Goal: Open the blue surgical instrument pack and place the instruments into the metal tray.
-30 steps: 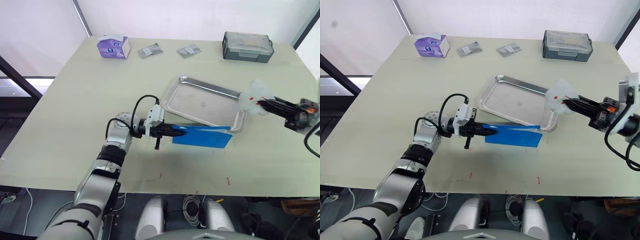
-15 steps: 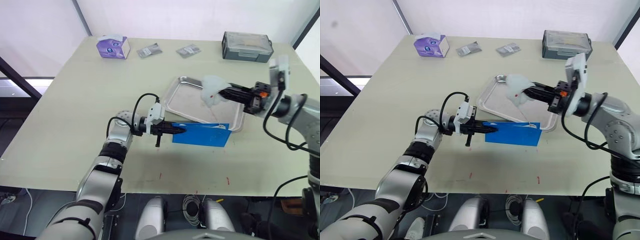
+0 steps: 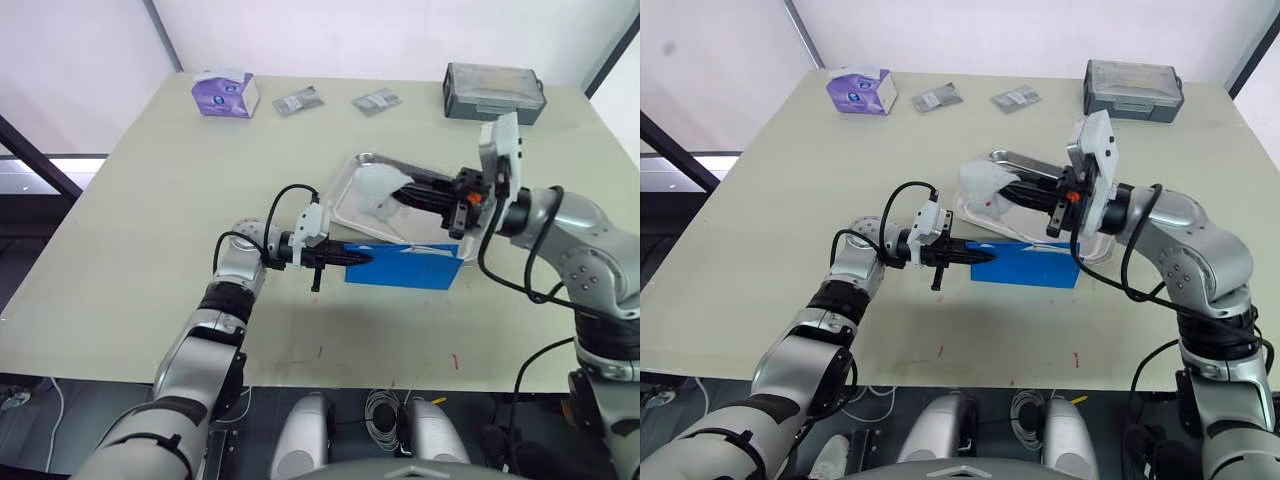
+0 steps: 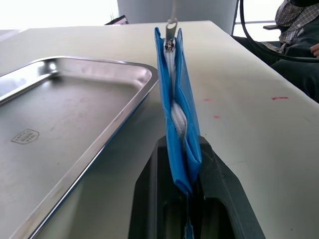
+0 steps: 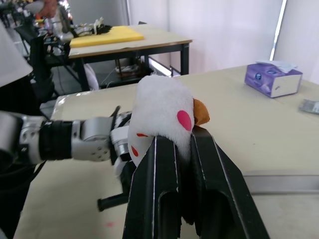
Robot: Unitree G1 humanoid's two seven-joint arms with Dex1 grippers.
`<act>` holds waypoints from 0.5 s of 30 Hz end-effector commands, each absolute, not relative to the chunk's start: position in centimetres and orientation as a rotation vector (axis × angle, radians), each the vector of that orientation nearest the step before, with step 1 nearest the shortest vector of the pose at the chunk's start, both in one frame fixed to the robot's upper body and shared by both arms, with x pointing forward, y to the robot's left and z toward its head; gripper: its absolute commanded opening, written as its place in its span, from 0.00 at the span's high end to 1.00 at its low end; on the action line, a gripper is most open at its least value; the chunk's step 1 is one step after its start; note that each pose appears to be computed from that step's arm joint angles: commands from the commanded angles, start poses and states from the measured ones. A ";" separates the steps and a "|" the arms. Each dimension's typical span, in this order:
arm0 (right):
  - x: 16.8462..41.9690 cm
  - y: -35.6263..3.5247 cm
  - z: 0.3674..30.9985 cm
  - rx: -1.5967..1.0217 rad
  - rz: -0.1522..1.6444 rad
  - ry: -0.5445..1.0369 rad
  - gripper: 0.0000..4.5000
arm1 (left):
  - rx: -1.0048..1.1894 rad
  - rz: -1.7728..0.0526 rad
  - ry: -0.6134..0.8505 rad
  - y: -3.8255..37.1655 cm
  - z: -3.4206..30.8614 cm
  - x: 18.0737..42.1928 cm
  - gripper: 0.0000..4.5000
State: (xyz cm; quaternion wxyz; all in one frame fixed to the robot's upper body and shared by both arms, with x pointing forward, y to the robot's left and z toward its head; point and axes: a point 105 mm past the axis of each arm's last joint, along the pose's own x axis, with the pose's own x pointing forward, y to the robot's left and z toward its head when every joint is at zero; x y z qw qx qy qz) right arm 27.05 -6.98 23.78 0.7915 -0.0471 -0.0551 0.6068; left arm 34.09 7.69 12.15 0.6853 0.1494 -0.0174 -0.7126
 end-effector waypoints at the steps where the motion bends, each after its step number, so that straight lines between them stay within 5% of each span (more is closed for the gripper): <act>1: 24.0 -5.7 23.8 -0.136 1.425 -0.170 0.99 | 0.372 -1.587 -0.006 8.0 11.8 34.4 1.00; 9: 23.9 -4.5 18.0 -0.390 1.409 -0.135 0.99 | 0.376 -1.607 0.000 7.8 11.6 34.2 1.00; 12: 23.8 -4.5 18.3 -0.341 1.421 -0.145 0.79 | 0.377 -1.609 0.003 8.0 11.5 34.1 1.00; 15: 23.7 -4.9 18.6 -0.336 1.426 -0.150 0.40 | 0.378 -1.610 0.007 8.1 11.4 34.1 1.00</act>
